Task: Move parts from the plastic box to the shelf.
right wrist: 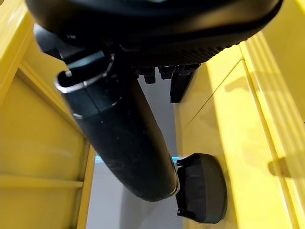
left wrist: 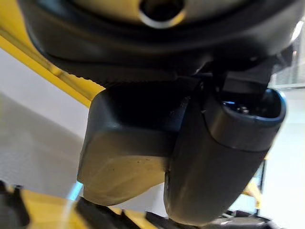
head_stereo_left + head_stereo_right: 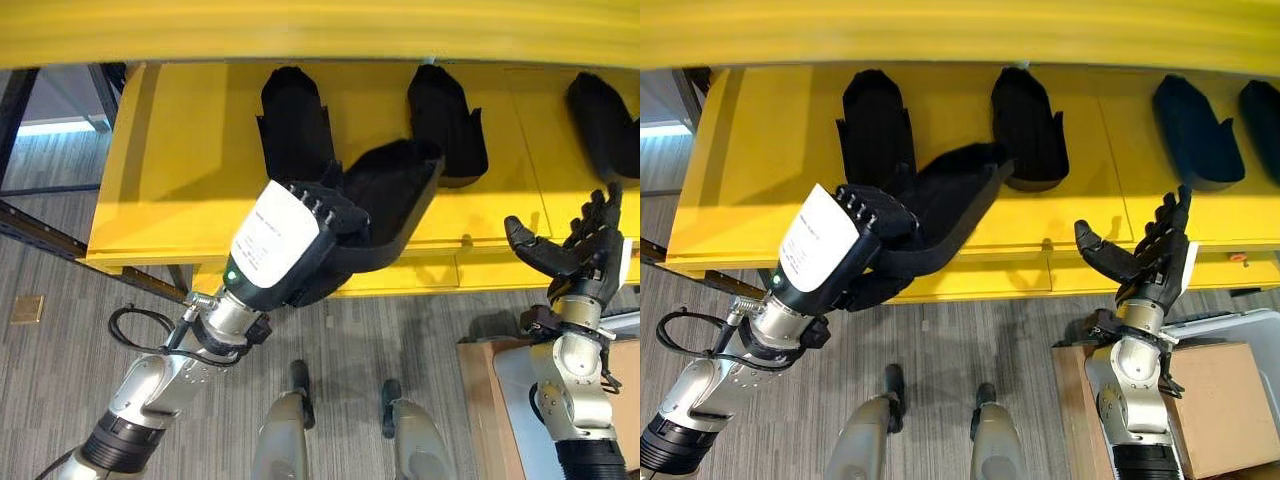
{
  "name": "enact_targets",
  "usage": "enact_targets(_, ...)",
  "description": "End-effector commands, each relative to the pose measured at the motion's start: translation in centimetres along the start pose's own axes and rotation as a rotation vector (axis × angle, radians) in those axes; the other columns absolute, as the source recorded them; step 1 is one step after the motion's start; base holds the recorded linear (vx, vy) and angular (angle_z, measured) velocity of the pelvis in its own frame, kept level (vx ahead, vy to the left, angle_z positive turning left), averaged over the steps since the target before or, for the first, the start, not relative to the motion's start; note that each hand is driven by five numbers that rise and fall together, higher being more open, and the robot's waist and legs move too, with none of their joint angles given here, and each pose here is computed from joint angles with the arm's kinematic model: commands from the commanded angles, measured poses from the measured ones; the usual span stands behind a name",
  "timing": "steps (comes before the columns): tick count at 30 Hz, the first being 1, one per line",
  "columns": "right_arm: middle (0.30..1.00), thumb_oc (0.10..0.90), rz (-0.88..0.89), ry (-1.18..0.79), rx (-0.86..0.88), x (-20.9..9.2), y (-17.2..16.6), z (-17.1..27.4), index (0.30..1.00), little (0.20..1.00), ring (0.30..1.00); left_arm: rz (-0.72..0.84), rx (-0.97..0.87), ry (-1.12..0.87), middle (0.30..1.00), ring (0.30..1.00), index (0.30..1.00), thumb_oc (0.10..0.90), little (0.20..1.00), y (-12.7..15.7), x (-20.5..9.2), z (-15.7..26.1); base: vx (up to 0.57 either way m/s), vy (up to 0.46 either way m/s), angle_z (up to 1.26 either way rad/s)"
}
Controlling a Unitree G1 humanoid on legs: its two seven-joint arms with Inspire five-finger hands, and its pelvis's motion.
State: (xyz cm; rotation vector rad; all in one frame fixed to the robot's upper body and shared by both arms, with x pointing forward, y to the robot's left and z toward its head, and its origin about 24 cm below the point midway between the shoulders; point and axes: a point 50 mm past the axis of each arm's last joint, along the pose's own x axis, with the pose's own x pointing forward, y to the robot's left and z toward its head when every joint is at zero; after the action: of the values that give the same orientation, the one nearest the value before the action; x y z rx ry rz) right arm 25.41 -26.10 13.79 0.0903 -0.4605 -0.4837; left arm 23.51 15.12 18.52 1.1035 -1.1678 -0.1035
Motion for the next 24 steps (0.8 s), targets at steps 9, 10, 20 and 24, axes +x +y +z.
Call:
enact_targets(9, 1.000, 0.900, 0.015, -0.383, -0.012, 1.6, 1.1, 6.7, 1.000, 1.000, 1.000, 0.499, 0.259, -0.352, 0.300, 0.300, 0.300, 0.400, 0.300, 6.1, 3.5, 1.8, -0.03, 0.032, 0.01)
enact_targets(10, 1.000, 0.900, 0.012, -0.391, -0.022, 1.6, 1.1, 6.8, 1.000, 1.000, 1.000, 0.497, 0.280, -0.377, 0.300, 0.300, 0.300, 0.400, 0.300, 6.1, 3.7, 2.1, -0.01, 0.046, -0.02)
enact_targets(20, 1.000, 0.900, 0.038, -0.403, -0.077, 2.1, 1.9, 7.3, 1.000, 1.000, 1.000, 0.601, 0.515, -0.463, 0.300, 0.300, 0.300, 0.400, 0.300, 8.6, 6.1, 2.5, 0.00, 0.038, -0.11)
enact_targets(24, 1.000, 0.900, 0.070, -0.384, -0.083, 2.4, 1.9, 7.4, 1.000, 1.000, 1.000, 0.598, 0.647, -0.220, 0.300, 0.300, 0.300, 0.400, 0.300, 9.9, 5.8, -0.8, 0.02, 0.030, -0.08)
